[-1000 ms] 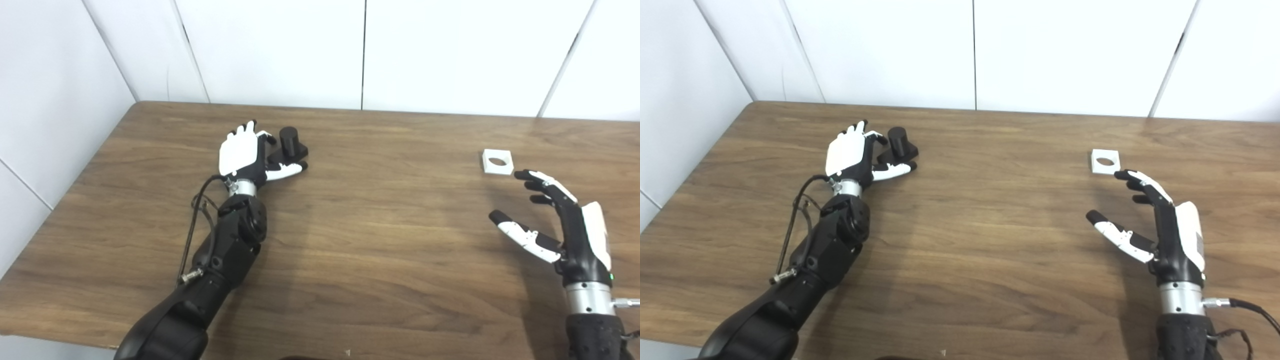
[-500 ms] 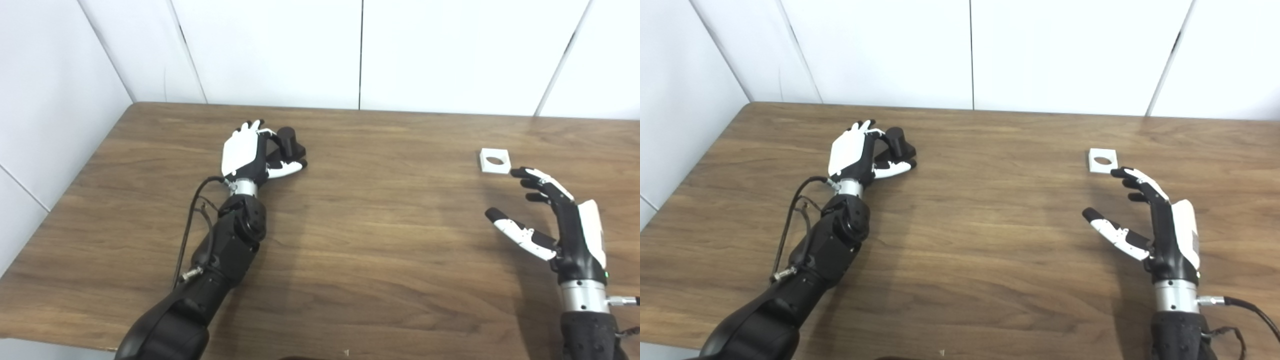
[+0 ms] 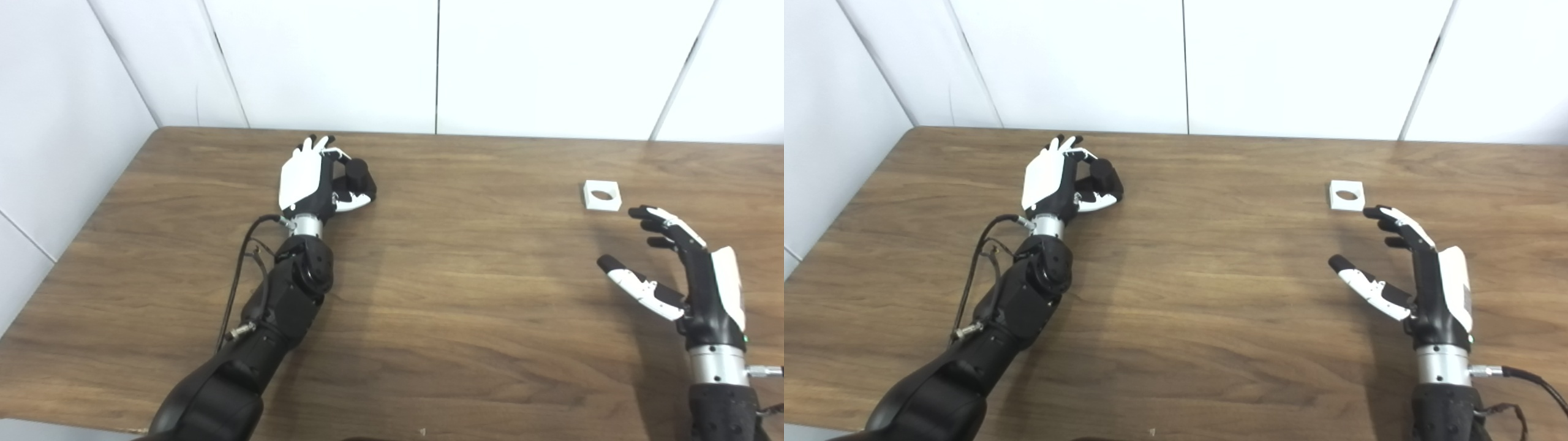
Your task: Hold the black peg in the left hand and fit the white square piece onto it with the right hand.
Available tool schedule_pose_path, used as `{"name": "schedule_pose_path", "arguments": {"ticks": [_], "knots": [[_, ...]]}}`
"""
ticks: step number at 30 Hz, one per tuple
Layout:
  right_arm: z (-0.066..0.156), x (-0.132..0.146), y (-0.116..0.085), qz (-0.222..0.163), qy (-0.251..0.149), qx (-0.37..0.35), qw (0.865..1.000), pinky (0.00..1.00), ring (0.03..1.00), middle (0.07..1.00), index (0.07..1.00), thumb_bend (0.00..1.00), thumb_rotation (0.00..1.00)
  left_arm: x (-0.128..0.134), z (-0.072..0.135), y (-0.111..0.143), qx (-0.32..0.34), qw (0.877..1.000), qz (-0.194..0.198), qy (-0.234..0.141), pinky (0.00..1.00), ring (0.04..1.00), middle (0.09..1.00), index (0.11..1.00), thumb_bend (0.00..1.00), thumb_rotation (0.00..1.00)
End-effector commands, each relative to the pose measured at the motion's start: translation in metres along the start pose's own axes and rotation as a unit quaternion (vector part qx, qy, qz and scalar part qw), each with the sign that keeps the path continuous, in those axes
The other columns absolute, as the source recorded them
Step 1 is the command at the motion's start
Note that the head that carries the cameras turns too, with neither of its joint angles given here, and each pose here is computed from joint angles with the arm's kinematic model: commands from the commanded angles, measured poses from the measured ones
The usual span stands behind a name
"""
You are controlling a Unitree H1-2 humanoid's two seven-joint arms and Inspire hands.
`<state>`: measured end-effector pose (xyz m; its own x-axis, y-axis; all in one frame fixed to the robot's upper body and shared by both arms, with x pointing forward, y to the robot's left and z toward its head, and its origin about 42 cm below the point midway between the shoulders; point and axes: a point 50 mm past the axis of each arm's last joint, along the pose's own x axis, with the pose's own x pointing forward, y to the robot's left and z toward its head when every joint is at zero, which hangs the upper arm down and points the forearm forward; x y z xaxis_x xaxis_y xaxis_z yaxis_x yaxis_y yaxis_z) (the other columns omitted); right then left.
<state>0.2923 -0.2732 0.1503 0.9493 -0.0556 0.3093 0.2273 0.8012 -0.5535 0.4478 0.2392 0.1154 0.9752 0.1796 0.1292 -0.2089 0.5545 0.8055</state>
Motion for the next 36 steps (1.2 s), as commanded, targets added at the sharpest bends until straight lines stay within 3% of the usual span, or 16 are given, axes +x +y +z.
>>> {"name": "schedule_pose_path", "arguments": {"ticks": [1, 17, 25, 36], "knots": [[0.015, 0.009, -0.008, -0.024, -0.041, 0.010, 0.999, 0.70, 0.770, 0.819, 0.741, 0.63, 0.49, 0.010, -0.004, 0.011, 0.018, 1.000, 0.011, 0.001, 1.00, 0.999, 0.922, 0.488, 0.52, 0.09], [0.017, 0.007, -0.011, -0.029, -0.043, -0.001, 0.999, 0.70, 0.776, 0.817, 0.743, 0.63, 0.55, 0.006, 0.000, 0.008, 0.001, 1.000, -0.006, -0.004, 1.00, 0.990, 0.904, 0.487, 0.52, 0.09], [0.020, 0.008, -0.012, -0.031, -0.043, -0.003, 0.999, 0.70, 0.779, 0.817, 0.735, 0.63, 0.51, -0.013, 0.018, -0.003, -0.077, 0.994, -0.073, -0.025, 1.00, 1.000, 0.931, 0.488, 0.52, 0.08], [0.022, 0.007, -0.012, -0.032, -0.042, -0.006, 0.999, 0.70, 0.782, 0.815, 0.735, 0.63, 0.51, -0.045, 0.036, -0.021, -0.102, 0.986, -0.126, -0.039, 1.00, 1.000, 0.930, 0.489, 0.52, 0.09]]}}
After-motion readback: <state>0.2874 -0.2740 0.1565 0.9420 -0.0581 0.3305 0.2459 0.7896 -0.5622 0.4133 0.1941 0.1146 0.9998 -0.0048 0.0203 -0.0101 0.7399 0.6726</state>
